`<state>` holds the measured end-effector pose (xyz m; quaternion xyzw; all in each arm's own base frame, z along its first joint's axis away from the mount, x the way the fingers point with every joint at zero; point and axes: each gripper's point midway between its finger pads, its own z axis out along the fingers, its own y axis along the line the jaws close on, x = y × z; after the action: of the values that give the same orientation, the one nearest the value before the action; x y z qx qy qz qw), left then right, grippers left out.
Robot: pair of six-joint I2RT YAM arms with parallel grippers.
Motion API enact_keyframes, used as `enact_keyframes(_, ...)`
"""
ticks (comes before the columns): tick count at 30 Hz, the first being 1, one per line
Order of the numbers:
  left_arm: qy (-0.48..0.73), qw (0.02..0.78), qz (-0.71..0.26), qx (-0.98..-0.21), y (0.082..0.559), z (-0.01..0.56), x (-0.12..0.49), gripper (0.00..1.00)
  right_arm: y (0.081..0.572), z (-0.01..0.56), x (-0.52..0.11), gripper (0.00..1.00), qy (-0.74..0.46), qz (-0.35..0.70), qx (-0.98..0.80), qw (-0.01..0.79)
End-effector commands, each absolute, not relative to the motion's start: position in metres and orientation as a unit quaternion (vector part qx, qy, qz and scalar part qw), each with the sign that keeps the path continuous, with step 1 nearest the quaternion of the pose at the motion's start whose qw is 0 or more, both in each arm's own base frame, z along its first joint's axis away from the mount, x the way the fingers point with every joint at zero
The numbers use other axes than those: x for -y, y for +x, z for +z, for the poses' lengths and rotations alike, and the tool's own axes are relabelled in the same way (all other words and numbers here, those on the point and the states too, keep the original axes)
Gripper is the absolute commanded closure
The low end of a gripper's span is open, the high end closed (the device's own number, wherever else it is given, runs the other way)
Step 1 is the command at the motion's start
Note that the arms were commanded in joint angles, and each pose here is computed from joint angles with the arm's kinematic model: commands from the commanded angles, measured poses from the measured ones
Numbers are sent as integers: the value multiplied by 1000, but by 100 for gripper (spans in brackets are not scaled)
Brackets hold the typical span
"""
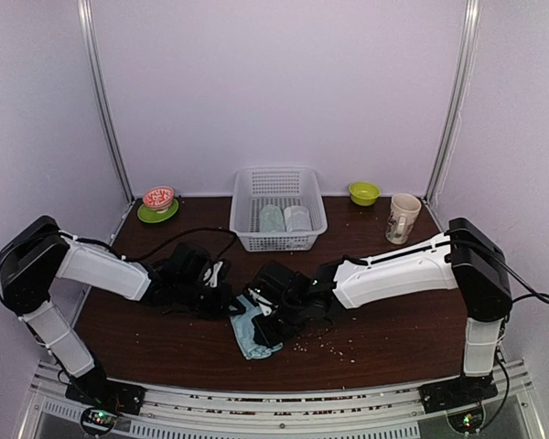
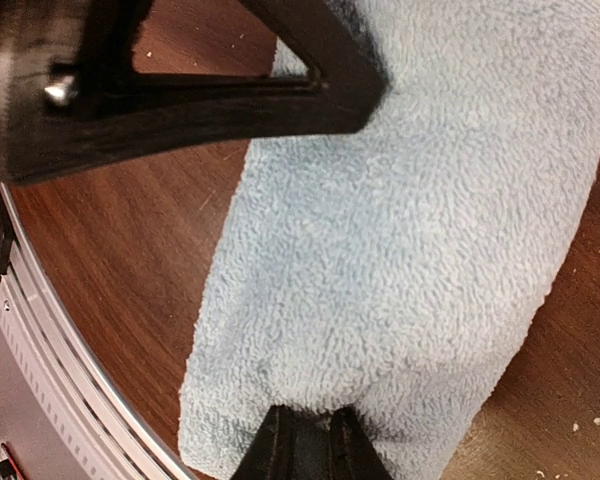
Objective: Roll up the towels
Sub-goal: Roll the towel at the center of the board.
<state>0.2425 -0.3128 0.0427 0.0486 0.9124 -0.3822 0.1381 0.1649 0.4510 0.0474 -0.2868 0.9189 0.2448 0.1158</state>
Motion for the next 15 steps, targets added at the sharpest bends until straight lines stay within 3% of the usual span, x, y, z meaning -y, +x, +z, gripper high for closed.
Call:
enact_keyframes(1, 56, 140, -346, -926, 233, 56, 289, 93, 144, 0, -419, 84, -297, 170, -938, 54)
enact_keyframes(7, 72, 179, -367, -910, 244, 103, 297, 89, 144, 0, -420, 84, -297, 176, -937, 58)
enact_keyframes(15, 81, 140, -400, -902, 252, 81, 330, 94, 144, 5, -420, 84, -296, 180, -936, 66)
